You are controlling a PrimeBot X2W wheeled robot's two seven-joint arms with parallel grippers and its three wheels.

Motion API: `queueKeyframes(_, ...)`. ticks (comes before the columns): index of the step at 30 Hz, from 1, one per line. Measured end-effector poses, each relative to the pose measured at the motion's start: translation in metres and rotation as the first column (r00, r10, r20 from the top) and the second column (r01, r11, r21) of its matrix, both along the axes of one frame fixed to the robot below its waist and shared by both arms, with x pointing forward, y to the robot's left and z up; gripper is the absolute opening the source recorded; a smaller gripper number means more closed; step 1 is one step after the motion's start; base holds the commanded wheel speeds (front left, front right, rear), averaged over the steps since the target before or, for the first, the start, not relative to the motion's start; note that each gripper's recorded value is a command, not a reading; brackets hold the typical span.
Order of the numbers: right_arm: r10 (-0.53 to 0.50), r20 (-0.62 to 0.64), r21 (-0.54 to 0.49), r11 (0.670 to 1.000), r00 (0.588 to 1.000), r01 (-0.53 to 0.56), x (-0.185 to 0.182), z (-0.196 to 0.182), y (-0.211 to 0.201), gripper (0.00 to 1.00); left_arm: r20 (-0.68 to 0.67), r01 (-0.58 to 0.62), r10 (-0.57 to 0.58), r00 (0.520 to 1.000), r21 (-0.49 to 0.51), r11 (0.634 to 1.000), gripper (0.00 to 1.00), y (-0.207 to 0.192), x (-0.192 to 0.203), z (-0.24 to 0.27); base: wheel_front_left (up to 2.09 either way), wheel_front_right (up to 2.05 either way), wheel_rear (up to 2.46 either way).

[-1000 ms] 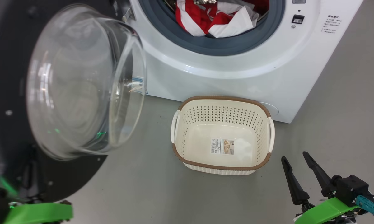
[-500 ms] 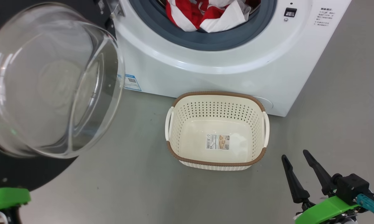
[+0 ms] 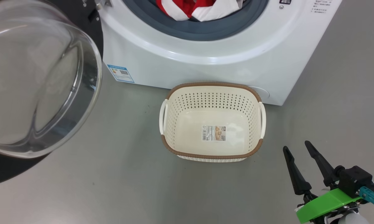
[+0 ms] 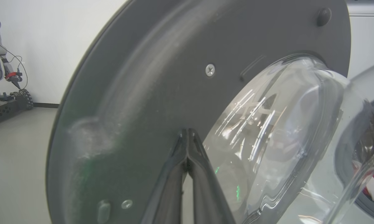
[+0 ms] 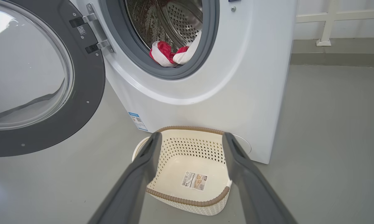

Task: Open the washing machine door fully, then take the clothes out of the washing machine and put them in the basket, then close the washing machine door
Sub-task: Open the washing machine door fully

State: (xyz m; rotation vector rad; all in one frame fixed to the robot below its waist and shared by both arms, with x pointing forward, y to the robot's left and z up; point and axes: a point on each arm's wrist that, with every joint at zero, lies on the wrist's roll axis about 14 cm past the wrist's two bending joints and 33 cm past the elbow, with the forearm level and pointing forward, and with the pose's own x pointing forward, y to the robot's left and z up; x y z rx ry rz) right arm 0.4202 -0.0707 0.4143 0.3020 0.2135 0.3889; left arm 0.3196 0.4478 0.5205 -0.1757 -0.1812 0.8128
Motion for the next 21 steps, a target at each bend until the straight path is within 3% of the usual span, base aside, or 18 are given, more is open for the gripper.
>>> queueKeyframes(21, -0.036, -0.015, -0.01, 0.999, 0.999, 0.036, 0.008, -0.01, -0.014, 1.0, -0.061, -0.033, 0.033, 0.998, 0.004, 0.999, 0.0, 0.03, 0.023, -0.006, 0.0, 0.0, 0.0)
